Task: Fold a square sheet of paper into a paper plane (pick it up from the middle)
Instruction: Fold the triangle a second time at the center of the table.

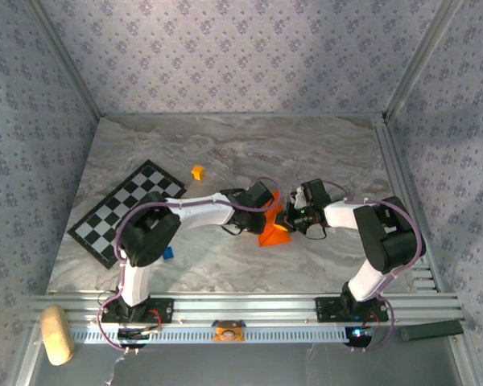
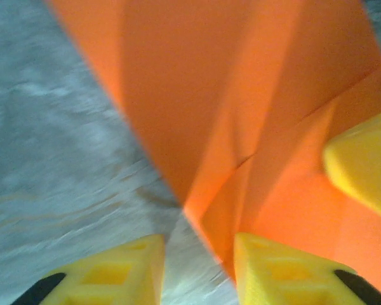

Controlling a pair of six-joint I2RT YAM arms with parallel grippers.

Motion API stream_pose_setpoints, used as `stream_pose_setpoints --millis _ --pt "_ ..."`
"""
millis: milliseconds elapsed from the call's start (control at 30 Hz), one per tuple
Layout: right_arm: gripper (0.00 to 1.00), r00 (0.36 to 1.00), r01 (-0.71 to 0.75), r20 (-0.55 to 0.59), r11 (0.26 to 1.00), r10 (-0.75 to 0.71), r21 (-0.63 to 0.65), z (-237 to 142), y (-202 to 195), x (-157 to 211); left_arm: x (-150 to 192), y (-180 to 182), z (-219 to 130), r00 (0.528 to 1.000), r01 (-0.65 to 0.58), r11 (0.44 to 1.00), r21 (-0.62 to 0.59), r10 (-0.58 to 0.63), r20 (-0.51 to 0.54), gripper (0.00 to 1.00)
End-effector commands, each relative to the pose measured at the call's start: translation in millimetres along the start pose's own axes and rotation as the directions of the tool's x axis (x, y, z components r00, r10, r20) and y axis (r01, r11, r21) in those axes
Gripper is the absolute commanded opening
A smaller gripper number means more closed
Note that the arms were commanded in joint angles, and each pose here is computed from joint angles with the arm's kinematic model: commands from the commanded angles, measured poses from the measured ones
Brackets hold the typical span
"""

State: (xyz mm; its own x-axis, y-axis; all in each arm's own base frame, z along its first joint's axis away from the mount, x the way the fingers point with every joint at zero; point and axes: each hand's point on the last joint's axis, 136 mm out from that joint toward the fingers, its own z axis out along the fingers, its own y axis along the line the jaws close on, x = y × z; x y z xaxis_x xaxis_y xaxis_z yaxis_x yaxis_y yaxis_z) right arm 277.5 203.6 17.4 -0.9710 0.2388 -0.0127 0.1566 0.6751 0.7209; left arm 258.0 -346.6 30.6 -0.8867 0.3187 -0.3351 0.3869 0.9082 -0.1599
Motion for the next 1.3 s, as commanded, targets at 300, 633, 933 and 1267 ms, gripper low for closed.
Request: stream_pose_setpoints --millis 300,633,933,1267 --pt "0.0 0.997 -0.08 0.015 0.99 0.079 0.115 1.6 -33.6 7.1 -11.7 -61.7 -71.3 0.999 0.032 0.93 0.366 -0.043 0.023 0.21" --pt "0.0 0.997 -0.079 0.016 0.99 0.078 0.113 1.6 -32.7 6.2 6.8 -75.8 -27.2 0.99 0.108 0.908 0.405 -0.062 -0.126 0.11" --pt "0.0 0.997 -0.078 0.014 0.99 0.077 0.114 1.7 -32.6 6.3 16.1 -80.4 -13.8 0.983 0.119 0.897 0.426 -0.048 -0.175 0.12" --pt "0.0 0.997 -0.082 0.011 0.989 0.082 0.122 2.8 -36.0 7.5 22.7 -68.8 3.1 0.98 0.123 0.918 0.377 -0.052 -0.195 0.01"
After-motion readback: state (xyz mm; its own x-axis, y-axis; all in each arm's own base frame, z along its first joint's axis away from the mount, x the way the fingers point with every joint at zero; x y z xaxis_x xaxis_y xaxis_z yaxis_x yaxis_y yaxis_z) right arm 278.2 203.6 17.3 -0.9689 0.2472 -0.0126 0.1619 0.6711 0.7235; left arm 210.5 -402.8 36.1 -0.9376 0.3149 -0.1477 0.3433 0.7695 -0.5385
